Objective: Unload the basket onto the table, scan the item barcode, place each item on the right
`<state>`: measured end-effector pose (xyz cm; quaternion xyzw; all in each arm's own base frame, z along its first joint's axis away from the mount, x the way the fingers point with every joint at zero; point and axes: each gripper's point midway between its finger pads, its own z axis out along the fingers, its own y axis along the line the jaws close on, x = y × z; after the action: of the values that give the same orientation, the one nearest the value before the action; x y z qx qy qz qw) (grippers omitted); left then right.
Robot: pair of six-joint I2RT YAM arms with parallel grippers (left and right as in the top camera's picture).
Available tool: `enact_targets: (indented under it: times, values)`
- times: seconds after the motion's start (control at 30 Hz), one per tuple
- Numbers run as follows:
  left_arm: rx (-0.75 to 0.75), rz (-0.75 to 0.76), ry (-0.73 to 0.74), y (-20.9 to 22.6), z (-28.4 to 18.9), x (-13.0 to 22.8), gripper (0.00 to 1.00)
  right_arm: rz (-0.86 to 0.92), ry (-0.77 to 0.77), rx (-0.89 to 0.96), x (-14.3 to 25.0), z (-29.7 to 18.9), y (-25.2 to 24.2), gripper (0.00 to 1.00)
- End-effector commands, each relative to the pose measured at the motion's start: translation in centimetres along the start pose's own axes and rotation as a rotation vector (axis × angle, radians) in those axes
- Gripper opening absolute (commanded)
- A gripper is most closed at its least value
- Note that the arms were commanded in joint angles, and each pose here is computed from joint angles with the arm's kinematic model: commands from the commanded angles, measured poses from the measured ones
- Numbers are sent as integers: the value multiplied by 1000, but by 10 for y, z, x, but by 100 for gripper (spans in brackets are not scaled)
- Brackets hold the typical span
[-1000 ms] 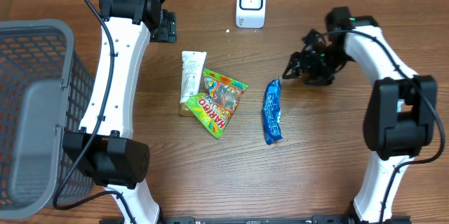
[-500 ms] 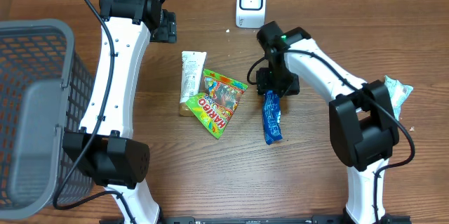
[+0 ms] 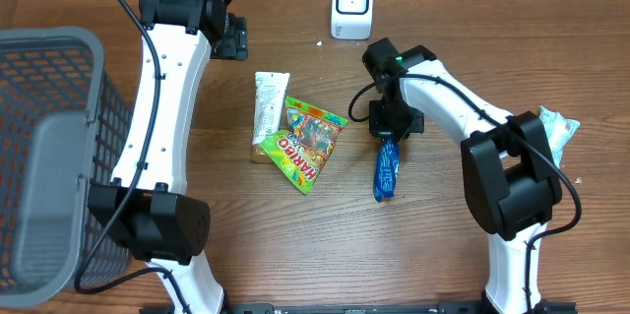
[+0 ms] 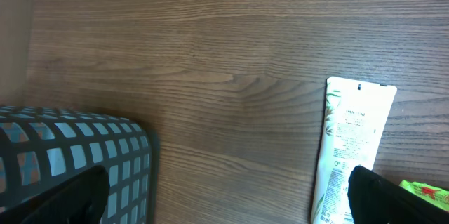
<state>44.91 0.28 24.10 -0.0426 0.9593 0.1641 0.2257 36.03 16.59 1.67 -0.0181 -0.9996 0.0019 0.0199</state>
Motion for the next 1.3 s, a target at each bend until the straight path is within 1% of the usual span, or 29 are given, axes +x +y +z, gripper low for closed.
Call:
enact_targets:
  times: [0.0,0.07,0.17,0.3,0.37,0.43,0.53,0.57,0.67,0.9,0.97,1.07,1.13,1.27]
  values:
    - [-12,27,6,-3,5,0,100,-6,1,-89,-7,-3,0,4]
    - [-11,27,6,-3,5,0,100,-68,18,-209,-8,-7,13,4]
    - [-11,27,6,-3,5,0,100,-181,42,-445,-6,-20,37,4]
    - [-12,27,6,-3,5,0,100,-448,9,-848,5,-60,63,5]
    - [-11,27,6,-3,5,0,100,-518,-28,-948,7,-73,61,6]
    - [-11,27,6,-3,5,0,100,-529,-56,-995,4,-80,55,8]
    - [-12,27,6,-3,5,0,100,-523,-65,-984,0,-79,51,15]
    - [-11,27,6,-3,5,0,100,-523,-62,-961,0,-75,49,23]
    - [-12,27,6,-3,5,0,100,-527,-49,-859,-1,-60,40,35]
    - [-12,27,6,-3,5,0,100,-465,-10,-799,2,-30,33,36]
    - [-12,27,6,-3,5,0,100,-436,-16,-788,-2,-27,32,40]
    - [-12,27,6,-3,5,0,100,-372,-22,-726,-11,-20,29,44]
    - [-12,27,6,-3,5,0,100,-365,-27,-693,-13,-17,33,45]
    - [-12,27,6,-3,5,0,100,-369,-46,-622,-16,-10,43,50]
